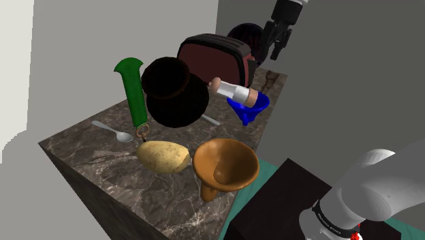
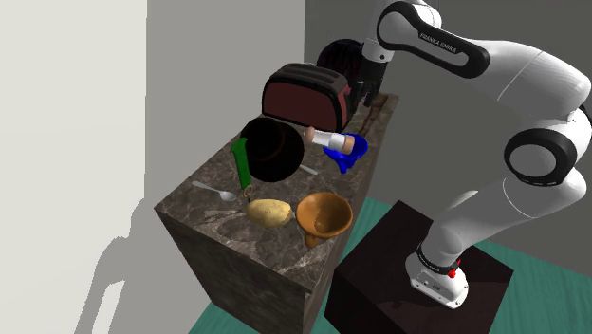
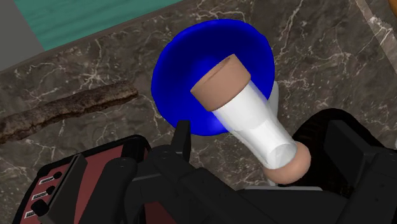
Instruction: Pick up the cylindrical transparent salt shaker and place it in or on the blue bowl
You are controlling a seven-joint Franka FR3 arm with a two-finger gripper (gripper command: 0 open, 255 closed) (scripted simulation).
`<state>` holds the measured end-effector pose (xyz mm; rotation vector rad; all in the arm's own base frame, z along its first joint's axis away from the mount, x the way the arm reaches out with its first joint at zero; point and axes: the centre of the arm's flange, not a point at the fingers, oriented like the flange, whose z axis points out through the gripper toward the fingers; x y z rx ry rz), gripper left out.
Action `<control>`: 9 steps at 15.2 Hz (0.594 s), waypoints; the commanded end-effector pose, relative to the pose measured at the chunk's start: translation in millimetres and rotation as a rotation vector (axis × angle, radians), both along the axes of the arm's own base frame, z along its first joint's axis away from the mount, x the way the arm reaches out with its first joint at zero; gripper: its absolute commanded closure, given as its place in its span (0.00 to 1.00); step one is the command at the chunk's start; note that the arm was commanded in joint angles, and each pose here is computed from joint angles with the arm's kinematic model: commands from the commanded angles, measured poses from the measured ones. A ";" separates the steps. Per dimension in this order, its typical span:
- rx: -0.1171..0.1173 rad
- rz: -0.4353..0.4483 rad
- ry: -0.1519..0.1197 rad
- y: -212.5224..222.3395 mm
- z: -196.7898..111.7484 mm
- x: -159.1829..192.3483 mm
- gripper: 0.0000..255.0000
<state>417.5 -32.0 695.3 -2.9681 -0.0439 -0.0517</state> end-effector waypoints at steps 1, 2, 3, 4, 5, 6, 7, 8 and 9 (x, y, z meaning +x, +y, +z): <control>0.000 0.000 0.000 -2.3 12.9 -0.4 0.00; 0.000 0.000 0.000 -4.5 25.9 -0.8 0.00; 0.000 0.000 0.000 -6.8 38.9 -1.3 0.00; 0.000 0.000 0.000 -8.6 49.1 -1.6 0.00; 0.000 0.000 0.000 -8.6 49.1 -1.6 0.00; 0.000 0.000 0.000 -8.6 49.1 -1.6 0.00; 0.000 0.000 0.000 -8.6 49.1 -1.6 0.00; 0.000 0.000 0.000 -8.6 49.1 -1.6 0.00; 0.000 0.000 0.000 -8.6 49.1 -1.6 0.00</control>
